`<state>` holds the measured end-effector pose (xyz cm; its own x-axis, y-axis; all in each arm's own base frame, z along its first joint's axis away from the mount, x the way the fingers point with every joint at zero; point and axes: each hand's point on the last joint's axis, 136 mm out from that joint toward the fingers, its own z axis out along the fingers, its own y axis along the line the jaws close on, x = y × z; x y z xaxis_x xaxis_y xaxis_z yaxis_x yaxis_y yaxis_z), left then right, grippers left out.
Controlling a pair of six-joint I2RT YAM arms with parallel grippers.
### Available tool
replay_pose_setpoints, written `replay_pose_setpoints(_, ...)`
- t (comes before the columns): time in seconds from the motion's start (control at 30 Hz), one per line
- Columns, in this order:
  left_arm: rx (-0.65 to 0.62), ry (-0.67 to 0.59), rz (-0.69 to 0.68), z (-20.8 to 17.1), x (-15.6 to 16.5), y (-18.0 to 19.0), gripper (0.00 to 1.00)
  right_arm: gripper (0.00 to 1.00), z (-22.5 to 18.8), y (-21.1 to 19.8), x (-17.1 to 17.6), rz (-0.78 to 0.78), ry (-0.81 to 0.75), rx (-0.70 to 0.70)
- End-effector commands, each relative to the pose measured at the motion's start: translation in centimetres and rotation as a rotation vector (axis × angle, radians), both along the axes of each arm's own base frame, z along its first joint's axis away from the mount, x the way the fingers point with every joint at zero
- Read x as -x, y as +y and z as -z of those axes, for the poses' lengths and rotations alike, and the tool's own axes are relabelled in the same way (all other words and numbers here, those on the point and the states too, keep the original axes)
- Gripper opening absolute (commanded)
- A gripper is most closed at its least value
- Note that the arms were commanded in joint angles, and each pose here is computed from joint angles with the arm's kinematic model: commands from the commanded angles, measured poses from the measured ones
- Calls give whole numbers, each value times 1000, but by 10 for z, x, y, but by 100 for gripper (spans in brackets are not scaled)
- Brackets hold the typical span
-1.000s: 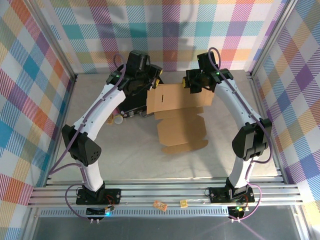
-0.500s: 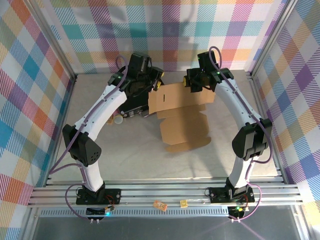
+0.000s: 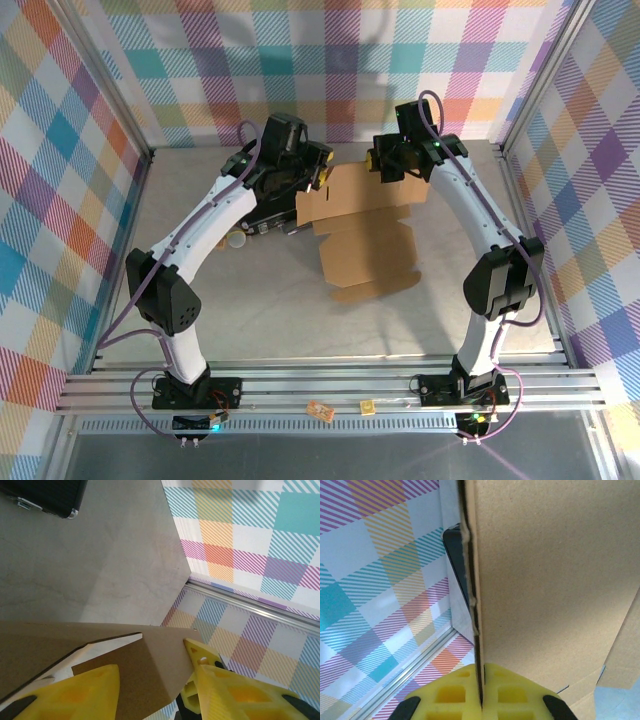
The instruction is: Fold the paper box
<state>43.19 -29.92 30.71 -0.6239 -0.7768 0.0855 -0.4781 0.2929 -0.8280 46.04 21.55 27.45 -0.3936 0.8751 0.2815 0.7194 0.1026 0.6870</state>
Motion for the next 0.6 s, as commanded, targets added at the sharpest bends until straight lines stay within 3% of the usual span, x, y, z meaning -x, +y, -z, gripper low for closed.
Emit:
replay_pose_setpoints(0.0,67,-25,26,-13,2,-17,47,0,-12,12,5,-26,-4,-49)
replay_pose_setpoints(0.37,112,8,58,-9,2,-37,44,0,-7,13,8,-36,-4,-53)
replay_pose_setpoints(0.57,110,15,56,-6,1,-38,29,0,-9,13,11,-41,-12,-52)
